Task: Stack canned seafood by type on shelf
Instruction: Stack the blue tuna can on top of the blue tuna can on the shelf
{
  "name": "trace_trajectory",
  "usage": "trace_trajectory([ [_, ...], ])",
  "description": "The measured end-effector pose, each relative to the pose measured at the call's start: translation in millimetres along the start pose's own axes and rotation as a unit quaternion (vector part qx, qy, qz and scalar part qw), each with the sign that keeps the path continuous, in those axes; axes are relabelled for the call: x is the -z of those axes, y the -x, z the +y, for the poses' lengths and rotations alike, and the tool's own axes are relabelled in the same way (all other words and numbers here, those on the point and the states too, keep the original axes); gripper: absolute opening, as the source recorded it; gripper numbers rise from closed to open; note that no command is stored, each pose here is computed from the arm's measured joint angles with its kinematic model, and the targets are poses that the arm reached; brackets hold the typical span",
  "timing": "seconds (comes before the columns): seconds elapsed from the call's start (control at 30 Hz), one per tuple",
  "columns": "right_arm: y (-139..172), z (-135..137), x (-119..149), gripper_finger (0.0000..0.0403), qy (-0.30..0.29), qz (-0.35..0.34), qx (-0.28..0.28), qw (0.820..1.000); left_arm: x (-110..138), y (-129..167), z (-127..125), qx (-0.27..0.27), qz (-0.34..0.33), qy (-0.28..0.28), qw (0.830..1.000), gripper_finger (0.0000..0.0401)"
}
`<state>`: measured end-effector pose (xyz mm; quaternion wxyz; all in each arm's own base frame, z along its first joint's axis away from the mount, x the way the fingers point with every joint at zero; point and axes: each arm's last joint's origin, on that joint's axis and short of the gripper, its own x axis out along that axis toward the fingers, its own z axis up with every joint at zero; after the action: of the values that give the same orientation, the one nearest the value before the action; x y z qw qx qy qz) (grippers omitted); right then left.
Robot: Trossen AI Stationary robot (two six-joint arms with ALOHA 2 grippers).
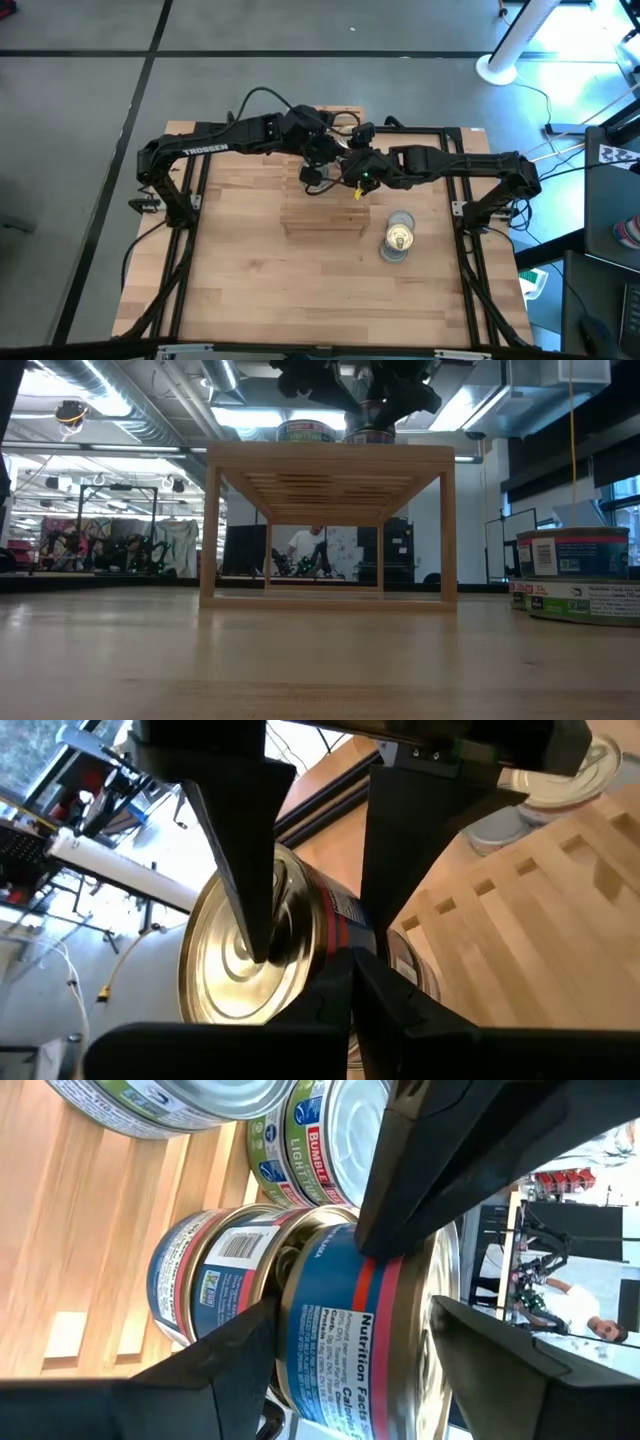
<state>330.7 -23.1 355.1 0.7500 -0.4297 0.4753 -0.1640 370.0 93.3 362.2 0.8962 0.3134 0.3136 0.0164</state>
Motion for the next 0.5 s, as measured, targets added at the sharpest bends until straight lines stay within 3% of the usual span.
trace_trajectory([
  [0.5,0.0,-0.5,-3.7,0.0262,0.018,-0.036,-0.020,0.999,-1.8,1.3,-5.3,-0.003,0.020,0.010,1.000,0.0005],
])
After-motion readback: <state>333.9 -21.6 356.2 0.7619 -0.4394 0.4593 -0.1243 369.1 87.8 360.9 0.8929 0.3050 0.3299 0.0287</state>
